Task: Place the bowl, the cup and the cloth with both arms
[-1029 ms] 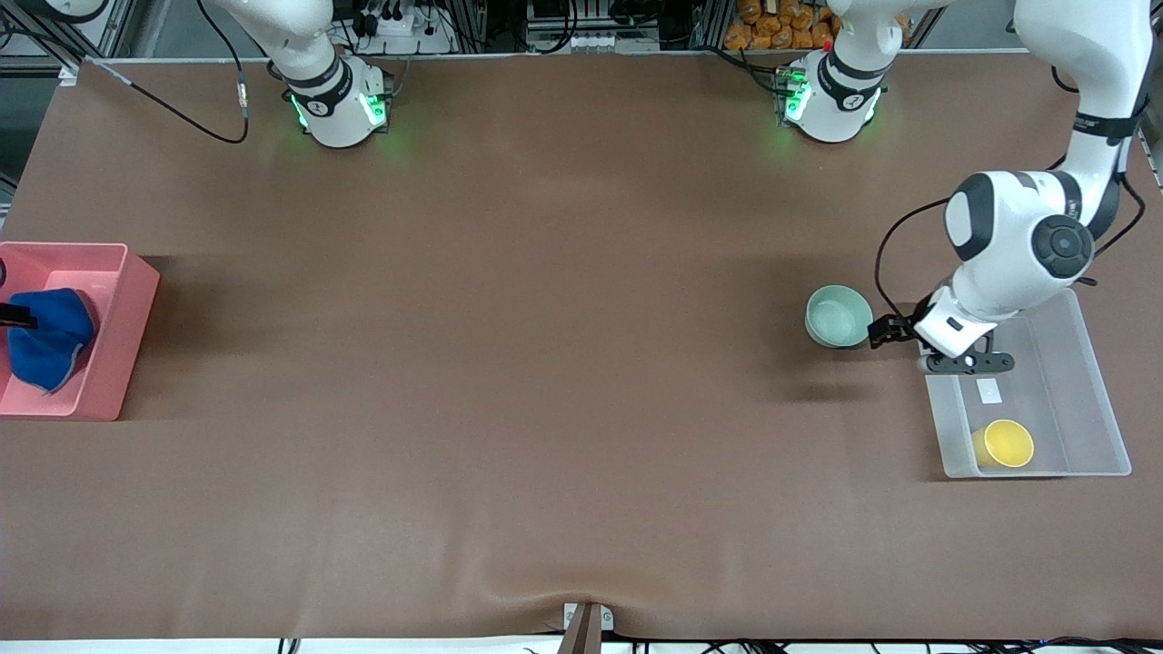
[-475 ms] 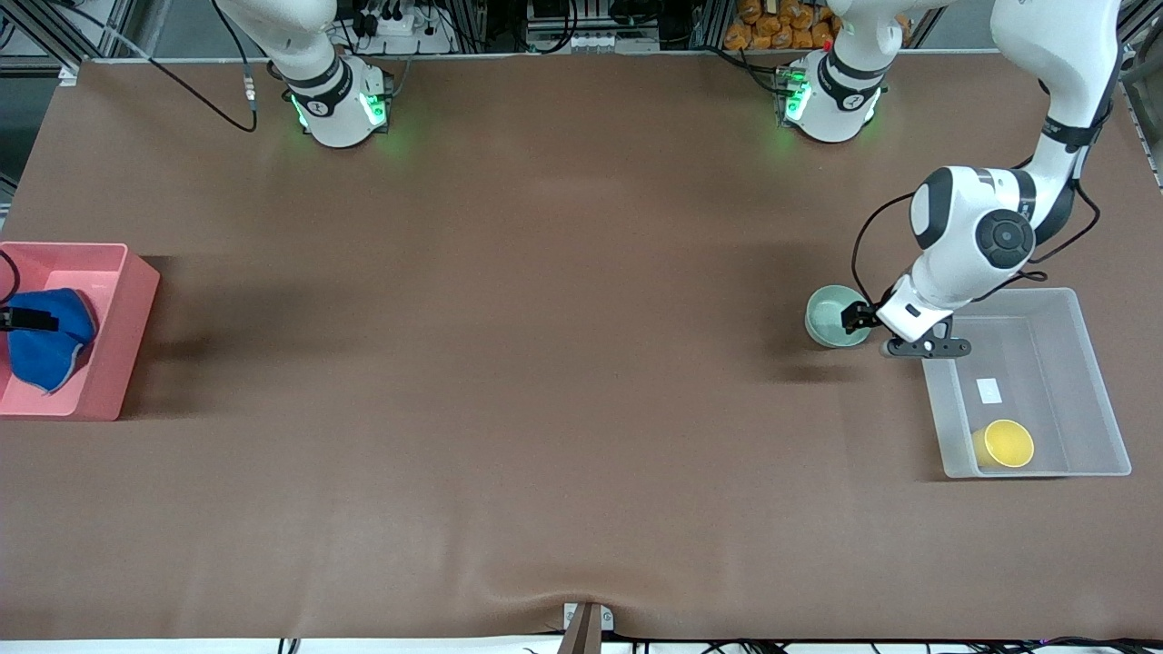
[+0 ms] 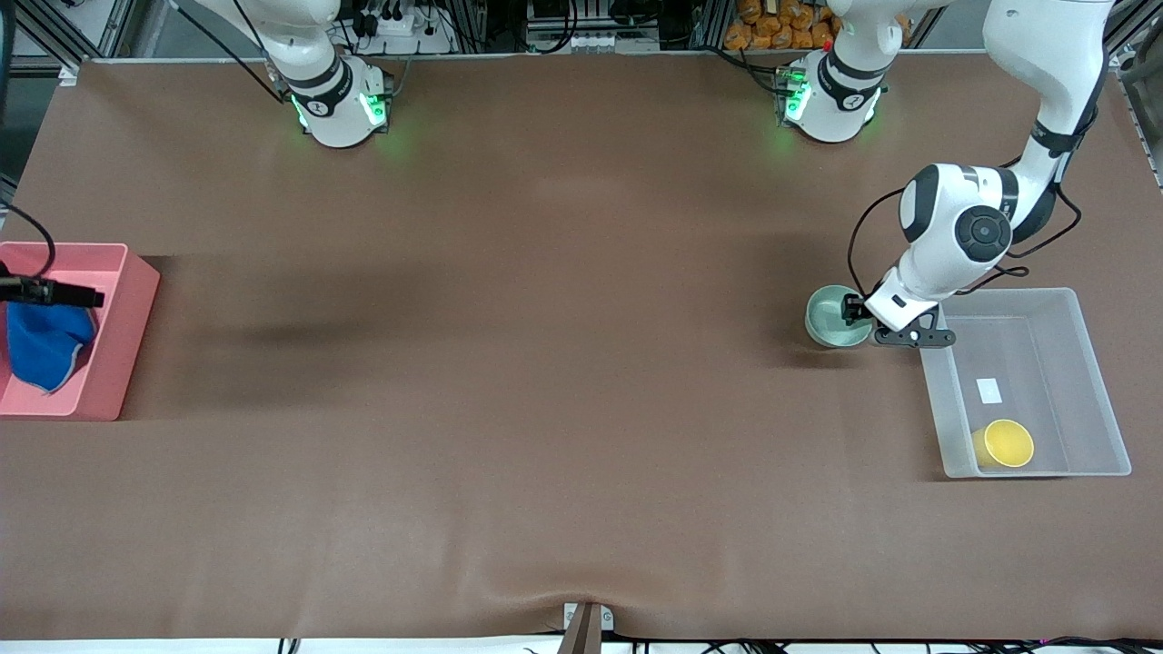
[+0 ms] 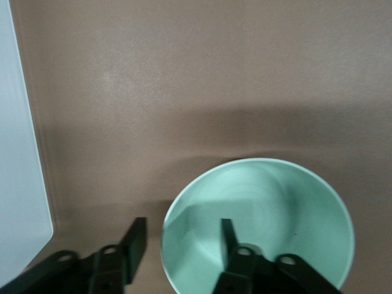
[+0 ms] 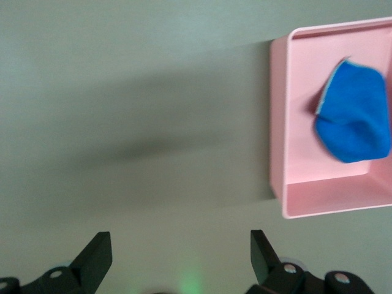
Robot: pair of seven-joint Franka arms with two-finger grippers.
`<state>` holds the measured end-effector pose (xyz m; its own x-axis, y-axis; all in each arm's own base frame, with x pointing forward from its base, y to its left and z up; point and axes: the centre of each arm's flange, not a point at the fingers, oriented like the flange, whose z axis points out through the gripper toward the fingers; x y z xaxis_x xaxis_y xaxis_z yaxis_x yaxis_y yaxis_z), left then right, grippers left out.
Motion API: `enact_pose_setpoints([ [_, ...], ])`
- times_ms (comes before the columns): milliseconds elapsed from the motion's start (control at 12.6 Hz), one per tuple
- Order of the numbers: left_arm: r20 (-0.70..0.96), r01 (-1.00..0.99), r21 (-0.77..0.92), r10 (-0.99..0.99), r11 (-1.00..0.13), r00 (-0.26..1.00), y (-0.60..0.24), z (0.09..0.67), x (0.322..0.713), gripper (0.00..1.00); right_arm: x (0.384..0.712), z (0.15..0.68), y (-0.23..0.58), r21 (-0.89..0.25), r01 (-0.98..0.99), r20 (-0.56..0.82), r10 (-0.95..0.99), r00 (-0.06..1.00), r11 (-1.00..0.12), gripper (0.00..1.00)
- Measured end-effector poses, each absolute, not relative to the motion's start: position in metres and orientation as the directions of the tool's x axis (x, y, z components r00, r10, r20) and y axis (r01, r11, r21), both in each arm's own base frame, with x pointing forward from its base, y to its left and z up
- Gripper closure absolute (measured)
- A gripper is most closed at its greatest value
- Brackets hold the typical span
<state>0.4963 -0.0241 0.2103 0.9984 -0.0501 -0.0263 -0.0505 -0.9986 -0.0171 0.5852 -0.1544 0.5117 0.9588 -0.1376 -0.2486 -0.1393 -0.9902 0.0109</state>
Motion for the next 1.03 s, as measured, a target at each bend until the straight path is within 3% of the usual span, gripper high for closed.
enact_pose_setpoints([
  [317, -0.008, -0.007, -0.015, -0.007, -1.000, 1.000, -0.018, 0.212, 0.500, 0.96, 0.558, 0.570, -0.121, -0.050, -0.199, -0.223, -0.183, 0.958, -0.979, 0.00],
  [633, 0.014, 0.026, -0.027, 0.025, -0.999, 1.000, -0.015, 0.247, 0.534, 0.96, 0.555, 0.596, -0.043, -0.017, -0.235, -0.200, -0.227, 0.953, -0.972, 0.00],
  [1029, -0.035, 0.082, -0.072, 0.085, -0.994, 0.996, 0.016, 0.360, 0.602, 0.97, 0.541, 0.621, -0.051, -0.034, -0.177, -0.158, -0.169, 0.973, -0.984, 0.00],
])
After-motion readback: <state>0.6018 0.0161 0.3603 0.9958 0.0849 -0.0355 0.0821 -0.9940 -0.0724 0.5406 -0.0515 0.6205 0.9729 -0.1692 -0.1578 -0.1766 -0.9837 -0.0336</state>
